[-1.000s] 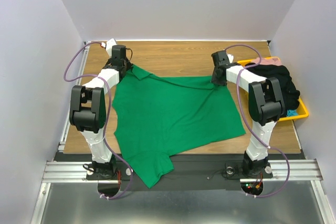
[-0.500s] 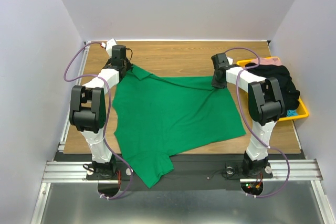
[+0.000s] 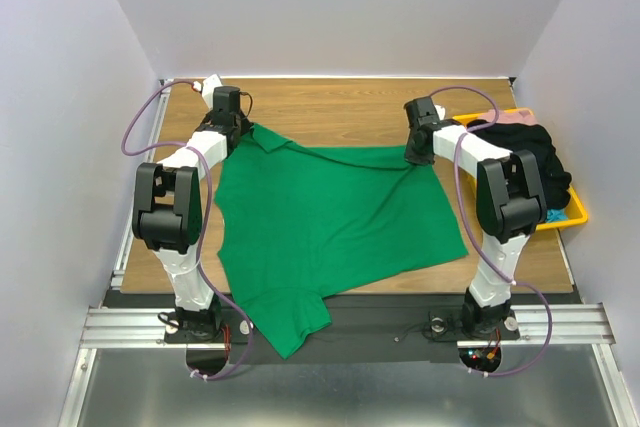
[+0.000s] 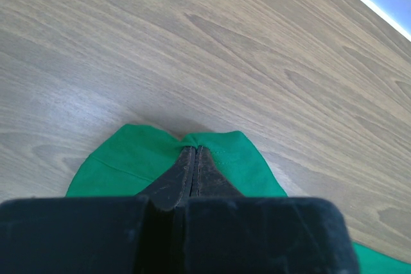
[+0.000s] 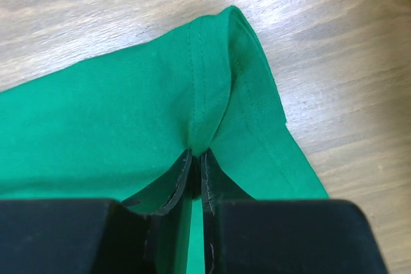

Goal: Fold and stack the t-shirts
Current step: Flatten the tshirt out

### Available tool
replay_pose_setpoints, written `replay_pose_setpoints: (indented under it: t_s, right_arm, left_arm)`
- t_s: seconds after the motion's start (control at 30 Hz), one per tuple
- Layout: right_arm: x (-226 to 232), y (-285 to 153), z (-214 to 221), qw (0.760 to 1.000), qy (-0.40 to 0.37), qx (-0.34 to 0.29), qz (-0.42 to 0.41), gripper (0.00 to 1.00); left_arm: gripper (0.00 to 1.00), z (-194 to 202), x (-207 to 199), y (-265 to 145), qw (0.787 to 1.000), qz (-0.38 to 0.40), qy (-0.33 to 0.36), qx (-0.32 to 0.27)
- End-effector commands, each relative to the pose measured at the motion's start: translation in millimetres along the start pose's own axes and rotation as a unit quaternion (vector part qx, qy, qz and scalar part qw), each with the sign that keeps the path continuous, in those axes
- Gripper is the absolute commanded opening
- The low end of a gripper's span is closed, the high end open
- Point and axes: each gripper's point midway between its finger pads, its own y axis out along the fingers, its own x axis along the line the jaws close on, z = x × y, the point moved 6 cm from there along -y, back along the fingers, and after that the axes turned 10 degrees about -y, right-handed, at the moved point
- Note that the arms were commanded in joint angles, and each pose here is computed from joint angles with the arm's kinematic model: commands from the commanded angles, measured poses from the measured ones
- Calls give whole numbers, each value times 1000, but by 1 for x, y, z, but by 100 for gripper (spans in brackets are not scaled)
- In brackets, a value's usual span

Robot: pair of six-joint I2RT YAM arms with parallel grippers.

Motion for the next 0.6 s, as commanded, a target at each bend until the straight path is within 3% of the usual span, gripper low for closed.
replay_pose_setpoints:
  t_s: [0.0, 0.57]
  right_arm:
    - [-6, -28, -27, 999, 7, -37, -2, 12]
    - [-16, -40, -38, 998, -49, -15, 30, 10]
  left_arm:
    - [0, -33, -19, -18, 999, 29, -9, -36]
    - [0, -42, -16, -22, 998, 10, 0, -55]
